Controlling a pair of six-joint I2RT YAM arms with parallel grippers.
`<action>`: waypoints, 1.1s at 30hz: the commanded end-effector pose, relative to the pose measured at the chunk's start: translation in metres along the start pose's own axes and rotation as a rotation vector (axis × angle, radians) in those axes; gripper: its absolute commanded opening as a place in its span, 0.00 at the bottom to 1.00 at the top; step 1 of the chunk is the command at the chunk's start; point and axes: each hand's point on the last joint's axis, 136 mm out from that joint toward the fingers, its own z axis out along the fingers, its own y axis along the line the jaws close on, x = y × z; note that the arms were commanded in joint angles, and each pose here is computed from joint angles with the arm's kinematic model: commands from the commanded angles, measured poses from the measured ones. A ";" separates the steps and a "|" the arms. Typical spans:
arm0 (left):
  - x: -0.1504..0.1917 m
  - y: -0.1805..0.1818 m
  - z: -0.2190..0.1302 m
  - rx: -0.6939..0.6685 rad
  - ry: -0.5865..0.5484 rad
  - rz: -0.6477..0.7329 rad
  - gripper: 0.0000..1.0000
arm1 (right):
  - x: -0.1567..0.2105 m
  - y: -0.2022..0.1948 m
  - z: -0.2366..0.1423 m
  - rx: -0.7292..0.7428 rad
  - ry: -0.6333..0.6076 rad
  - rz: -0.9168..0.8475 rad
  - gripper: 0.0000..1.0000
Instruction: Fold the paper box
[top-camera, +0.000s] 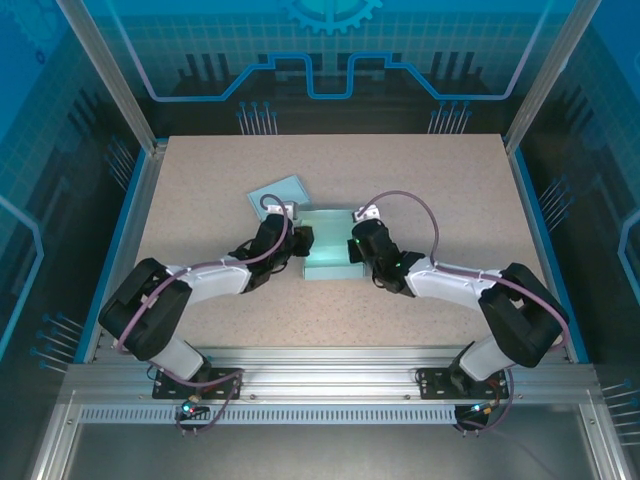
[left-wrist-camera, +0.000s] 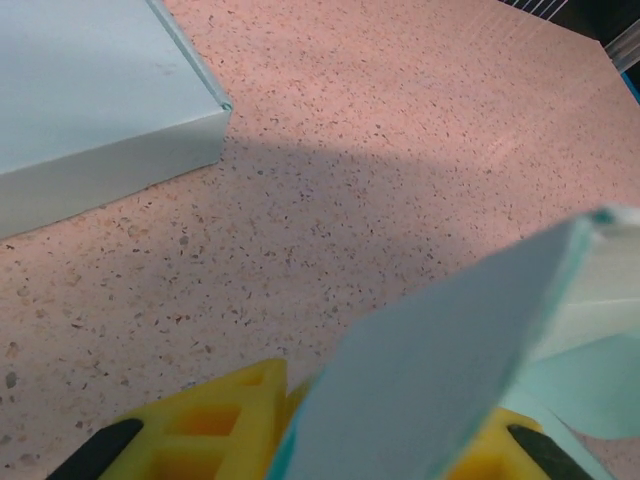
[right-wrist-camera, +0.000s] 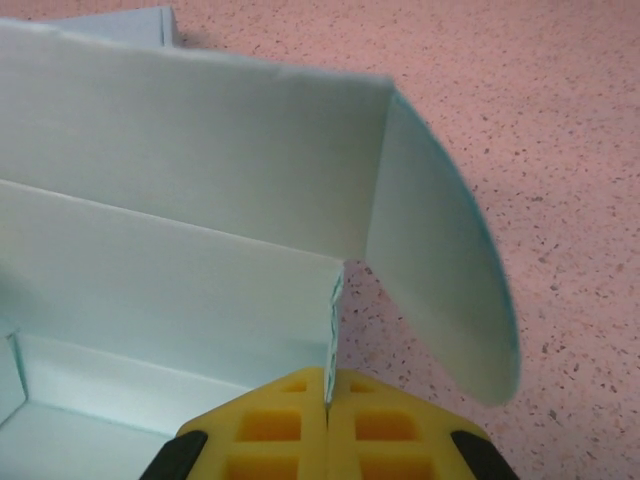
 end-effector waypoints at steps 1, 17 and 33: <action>-0.018 -0.037 -0.004 0.115 -0.014 -0.028 0.25 | -0.021 0.028 -0.013 -0.099 -0.102 -0.003 0.00; -0.048 -0.058 -0.010 0.158 -0.072 0.007 0.12 | -0.043 0.032 -0.015 -0.111 -0.251 0.002 0.00; -0.048 -0.056 0.029 0.109 -0.063 -0.031 0.13 | -0.041 0.039 0.021 -0.104 -0.236 0.012 0.00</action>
